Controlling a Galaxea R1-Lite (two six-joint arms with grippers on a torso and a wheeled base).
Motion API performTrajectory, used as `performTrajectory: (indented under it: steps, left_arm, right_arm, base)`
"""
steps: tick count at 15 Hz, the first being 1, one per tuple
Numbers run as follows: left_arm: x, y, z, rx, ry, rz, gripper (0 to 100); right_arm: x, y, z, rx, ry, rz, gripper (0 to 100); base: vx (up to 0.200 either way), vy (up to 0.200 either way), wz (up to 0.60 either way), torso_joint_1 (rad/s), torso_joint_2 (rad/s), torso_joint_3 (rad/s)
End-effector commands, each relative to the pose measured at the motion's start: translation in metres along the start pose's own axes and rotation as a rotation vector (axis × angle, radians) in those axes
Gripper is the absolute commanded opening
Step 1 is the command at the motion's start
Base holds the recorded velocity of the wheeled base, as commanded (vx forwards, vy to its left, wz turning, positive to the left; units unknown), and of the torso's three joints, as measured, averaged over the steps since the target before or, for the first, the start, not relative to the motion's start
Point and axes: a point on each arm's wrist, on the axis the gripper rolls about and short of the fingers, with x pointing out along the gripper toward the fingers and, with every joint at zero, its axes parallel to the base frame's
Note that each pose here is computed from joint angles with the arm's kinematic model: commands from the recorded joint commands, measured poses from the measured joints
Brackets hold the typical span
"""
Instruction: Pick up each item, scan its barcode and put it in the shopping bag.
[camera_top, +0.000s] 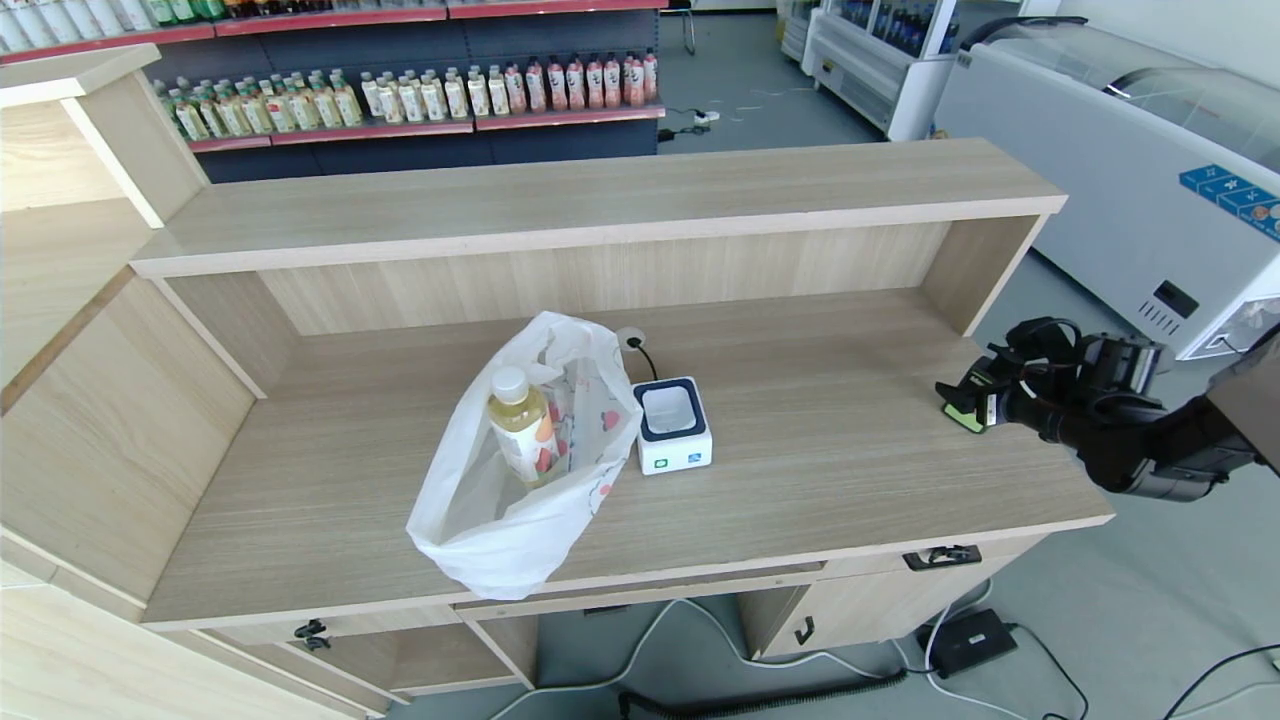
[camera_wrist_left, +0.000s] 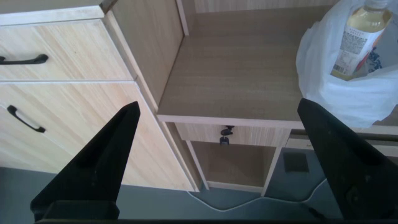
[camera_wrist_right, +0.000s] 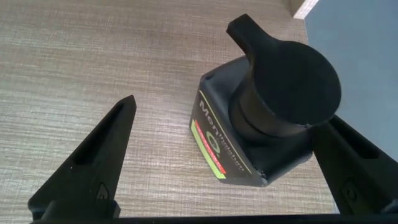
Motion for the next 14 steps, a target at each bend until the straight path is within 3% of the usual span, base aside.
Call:
performTrajectory:
  steps: [1,6,7,12,14]
  left_arm:
    - [0.0,0.0,0.0,0.0,-0.001,-0.001,100]
    - [0.0,0.0,0.0,0.0,-0.001,0.0,100]
    - [0.0,0.0,0.0,0.0,-0.001,0.0,100]
    - [0.0,0.0,0.0,0.0,-0.001,0.0,100]
    - [0.0,0.0,0.0,0.0,-0.001,0.0,100]
  right_arm:
    - [0.002,-0.001,-0.001,-0.002,-0.004,-0.001,100]
    - [0.006,0.002,-0.005,-0.002,0.002,0.005,100]
    - [0.006,0.003,-0.005,-0.002,0.002,0.007,0]
    - [0.006,0.005,-0.001,-0.022,-0.009,-0.003,0]
    - [0.003,0.002,0.005,-0.045,-0.009,-0.068,0]
  base:
    - [0.0,0.0,0.0,0.0,0.0,0.0]
    - [0.0,0.0,0.0,0.0,0.0,0.0]
    - [0.0,0.0,0.0,0.0,0.0,0.0]
    - [0.0,0.0,0.0,0.0,0.0,0.0]
    - [0.0,0.0,0.0,0.0,0.0,0.0]
